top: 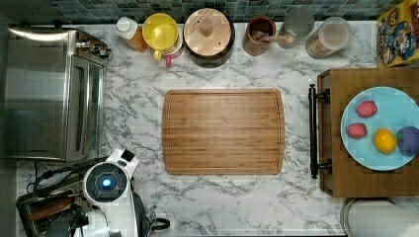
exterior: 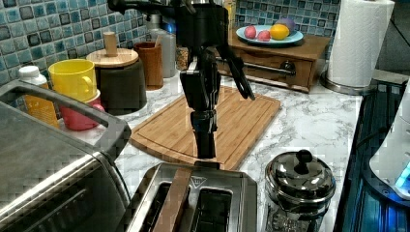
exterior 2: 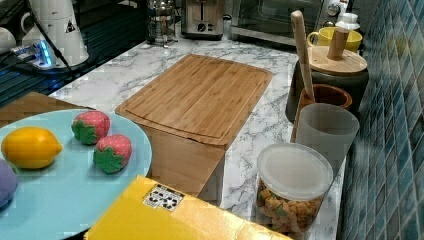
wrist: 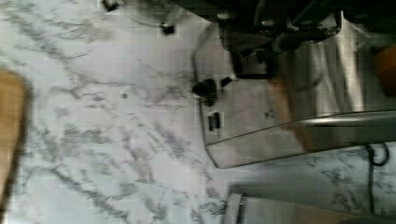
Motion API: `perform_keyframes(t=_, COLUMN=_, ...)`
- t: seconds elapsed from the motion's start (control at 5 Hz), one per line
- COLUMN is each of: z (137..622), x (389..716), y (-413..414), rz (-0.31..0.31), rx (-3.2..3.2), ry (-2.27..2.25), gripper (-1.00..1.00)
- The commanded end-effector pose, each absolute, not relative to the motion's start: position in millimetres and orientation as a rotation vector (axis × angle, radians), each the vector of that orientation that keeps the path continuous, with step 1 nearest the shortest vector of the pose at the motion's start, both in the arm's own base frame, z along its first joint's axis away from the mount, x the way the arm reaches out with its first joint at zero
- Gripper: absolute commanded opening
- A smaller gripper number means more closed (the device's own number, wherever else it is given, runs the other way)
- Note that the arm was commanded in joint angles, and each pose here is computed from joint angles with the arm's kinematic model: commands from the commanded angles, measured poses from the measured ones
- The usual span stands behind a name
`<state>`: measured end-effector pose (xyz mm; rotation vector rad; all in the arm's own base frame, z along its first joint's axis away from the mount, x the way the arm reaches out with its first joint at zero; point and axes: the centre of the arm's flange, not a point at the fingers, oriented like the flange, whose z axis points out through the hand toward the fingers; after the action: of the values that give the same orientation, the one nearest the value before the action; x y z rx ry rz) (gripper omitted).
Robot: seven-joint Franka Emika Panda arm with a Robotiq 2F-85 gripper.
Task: Turn on the toaster.
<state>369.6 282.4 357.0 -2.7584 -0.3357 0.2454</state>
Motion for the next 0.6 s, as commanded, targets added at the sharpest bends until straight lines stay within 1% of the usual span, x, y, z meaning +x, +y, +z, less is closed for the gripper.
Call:
perform_keyframes(t=0.2, z=363, x=389, y=304, rz=0.234, rx=-2.717, ry=-0.399, gripper=-1.00)
perform_keyframes(t=0.4, z=361, x=384, y=312, rz=0.259, rx=-2.704, ry=-0.418, gripper=-1.00)
perform_keyframes(t=0.6, z=347, x=383, y=316, rz=0.298, rx=-2.724, ry=-0.420, gripper=-1.00)
